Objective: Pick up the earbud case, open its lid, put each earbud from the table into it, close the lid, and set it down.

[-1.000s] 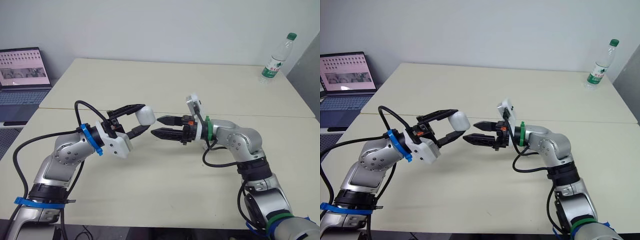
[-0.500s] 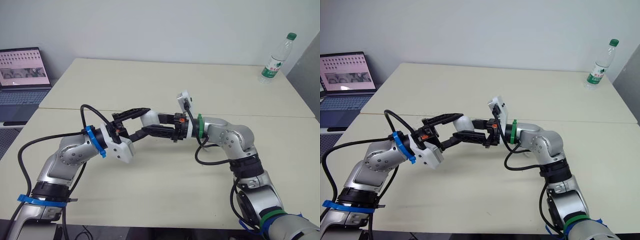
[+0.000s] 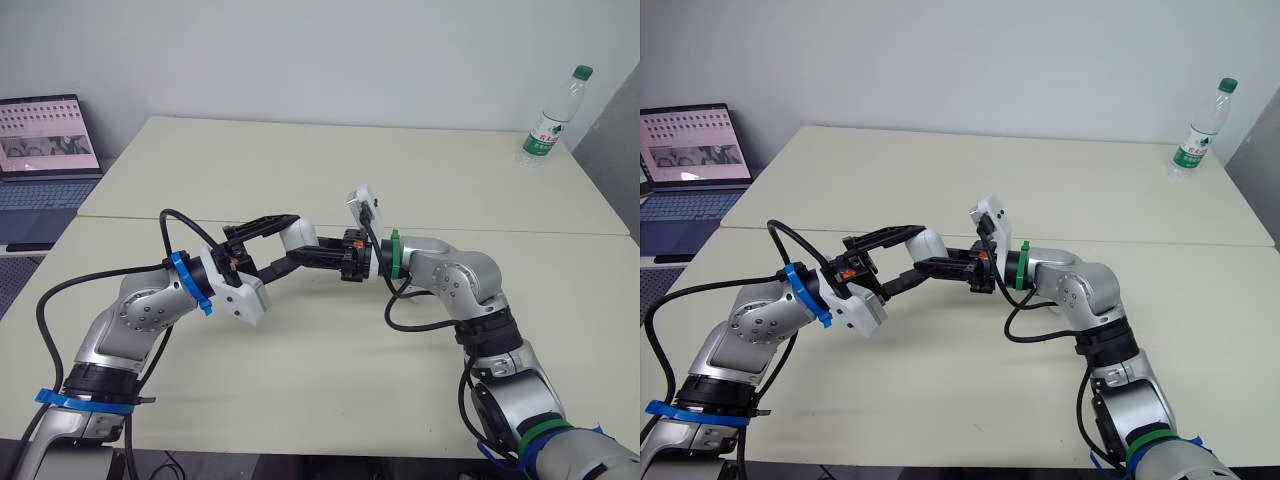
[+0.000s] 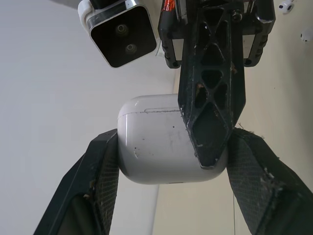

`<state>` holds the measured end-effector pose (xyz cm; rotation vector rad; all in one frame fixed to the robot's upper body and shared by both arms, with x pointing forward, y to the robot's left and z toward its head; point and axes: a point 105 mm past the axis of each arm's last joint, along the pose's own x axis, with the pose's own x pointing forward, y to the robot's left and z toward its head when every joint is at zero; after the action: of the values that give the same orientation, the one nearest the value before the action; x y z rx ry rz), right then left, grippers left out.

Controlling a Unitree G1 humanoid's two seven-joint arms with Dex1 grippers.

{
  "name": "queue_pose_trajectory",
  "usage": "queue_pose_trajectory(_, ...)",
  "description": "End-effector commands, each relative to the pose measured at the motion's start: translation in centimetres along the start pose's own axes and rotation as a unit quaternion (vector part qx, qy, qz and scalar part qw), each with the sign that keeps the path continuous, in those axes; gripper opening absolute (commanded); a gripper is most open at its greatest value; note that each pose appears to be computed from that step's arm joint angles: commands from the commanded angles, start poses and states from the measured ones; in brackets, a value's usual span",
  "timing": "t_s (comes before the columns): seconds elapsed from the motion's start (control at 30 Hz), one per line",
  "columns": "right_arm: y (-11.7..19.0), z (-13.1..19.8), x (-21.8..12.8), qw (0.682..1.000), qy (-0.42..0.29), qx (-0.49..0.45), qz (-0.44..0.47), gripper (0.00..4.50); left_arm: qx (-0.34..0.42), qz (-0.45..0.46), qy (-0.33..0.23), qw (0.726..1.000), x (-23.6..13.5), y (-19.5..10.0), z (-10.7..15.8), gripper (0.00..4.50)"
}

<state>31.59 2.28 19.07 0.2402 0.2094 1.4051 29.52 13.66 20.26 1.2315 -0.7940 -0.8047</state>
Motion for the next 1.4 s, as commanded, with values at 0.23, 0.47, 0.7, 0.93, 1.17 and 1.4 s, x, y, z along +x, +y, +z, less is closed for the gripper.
queue_pose_trajectory(0.23,-0.1,1.5,0.0,1.0,-0.024,-0.008,-0.007,0.86,-0.01,-0.004,-0.022,1.0,-0.2,-0.1,1.1,4.12)
queue_pose_trajectory(0.47,-2.3,0.6,-0.1,0.998,-0.027,-0.014,-0.062,0.86,-0.07,0.025,-0.025,0.997,-0.8,2.1,2.3,4.5)
queue_pose_trajectory(0.7,-5.0,-0.3,-0.7,0.981,0.023,-0.136,-0.133,0.86,-0.295,-0.035,0.077,0.952,-1.7,4.5,-0.3,4.5)
queue_pose_trajectory(0.93,-3.9,-1.1,0.2,0.959,0.07,-0.259,-0.096,0.86,-0.424,-0.142,0.087,0.89,-2.4,5.1,-0.8,3.28)
queue_pose_trajectory(1.17,-2.4,-0.4,0.9,0.93,0.09,-0.352,-0.061,0.86,-0.404,-0.212,0.113,0.883,-2.3,4.1,-2.0,1.99)
queue_pose_trajectory(1.4,-1.3,0.6,1.5,0.904,0.103,-0.412,-0.044,0.86,-0.383,-0.251,0.119,0.881,-1.6,3.3,-2.5,1.99)
